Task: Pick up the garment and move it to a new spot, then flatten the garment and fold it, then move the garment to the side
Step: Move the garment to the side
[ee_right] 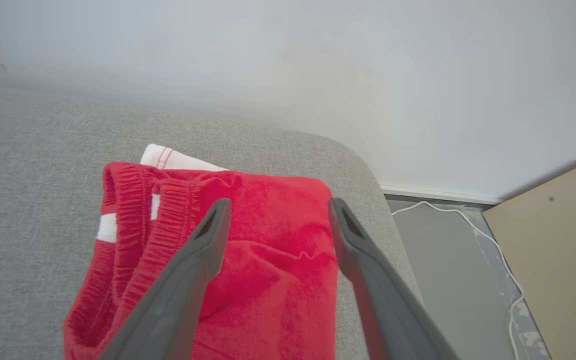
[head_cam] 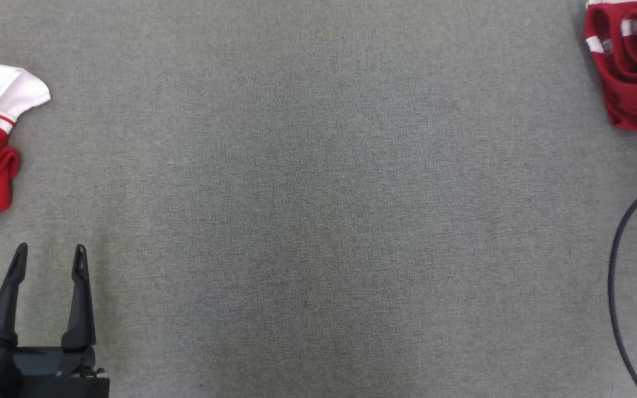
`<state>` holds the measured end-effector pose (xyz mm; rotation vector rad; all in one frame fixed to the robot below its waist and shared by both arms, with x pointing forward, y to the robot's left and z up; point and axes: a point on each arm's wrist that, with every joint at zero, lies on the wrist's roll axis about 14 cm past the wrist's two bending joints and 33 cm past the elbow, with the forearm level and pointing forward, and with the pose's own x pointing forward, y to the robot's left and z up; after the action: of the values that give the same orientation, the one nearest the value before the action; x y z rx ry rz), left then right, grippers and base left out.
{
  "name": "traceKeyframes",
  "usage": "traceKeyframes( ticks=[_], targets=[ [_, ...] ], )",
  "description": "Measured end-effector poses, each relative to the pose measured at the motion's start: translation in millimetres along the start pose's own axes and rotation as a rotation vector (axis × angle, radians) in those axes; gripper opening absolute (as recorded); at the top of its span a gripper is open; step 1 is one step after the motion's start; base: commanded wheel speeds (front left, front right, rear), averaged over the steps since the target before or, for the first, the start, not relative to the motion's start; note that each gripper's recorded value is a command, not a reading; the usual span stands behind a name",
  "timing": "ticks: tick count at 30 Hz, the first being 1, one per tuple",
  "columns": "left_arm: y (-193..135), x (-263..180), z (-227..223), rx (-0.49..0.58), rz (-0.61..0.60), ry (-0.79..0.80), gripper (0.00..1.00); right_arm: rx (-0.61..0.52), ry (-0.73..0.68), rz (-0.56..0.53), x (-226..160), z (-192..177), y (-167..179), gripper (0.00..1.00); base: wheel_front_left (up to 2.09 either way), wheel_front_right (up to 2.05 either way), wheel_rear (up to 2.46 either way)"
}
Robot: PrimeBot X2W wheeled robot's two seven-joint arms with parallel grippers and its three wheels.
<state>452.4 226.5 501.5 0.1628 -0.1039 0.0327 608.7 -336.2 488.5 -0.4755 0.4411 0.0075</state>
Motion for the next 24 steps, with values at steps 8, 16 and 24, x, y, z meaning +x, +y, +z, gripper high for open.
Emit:
traceKeyframes(
  ticks=[8,16,24],
  targets=[
    [-2,-7,5,-0.044,0.022,-0.011,1.0,0.08,-0.223,0.041,-11,54,20,1.0,0.0,0.0,0.0],
    [1,-25,16,-0.082,0.057,-0.025,1.0,0.294,-0.389,0.121,-42,86,63,1.0,0.0,0.0,0.0],
    [7,-42,34,-0.095,0.085,-0.056,1.0,0.418,-0.532,0.218,-88,113,99,1.0,0.0,0.0,0.0]
  ],
)
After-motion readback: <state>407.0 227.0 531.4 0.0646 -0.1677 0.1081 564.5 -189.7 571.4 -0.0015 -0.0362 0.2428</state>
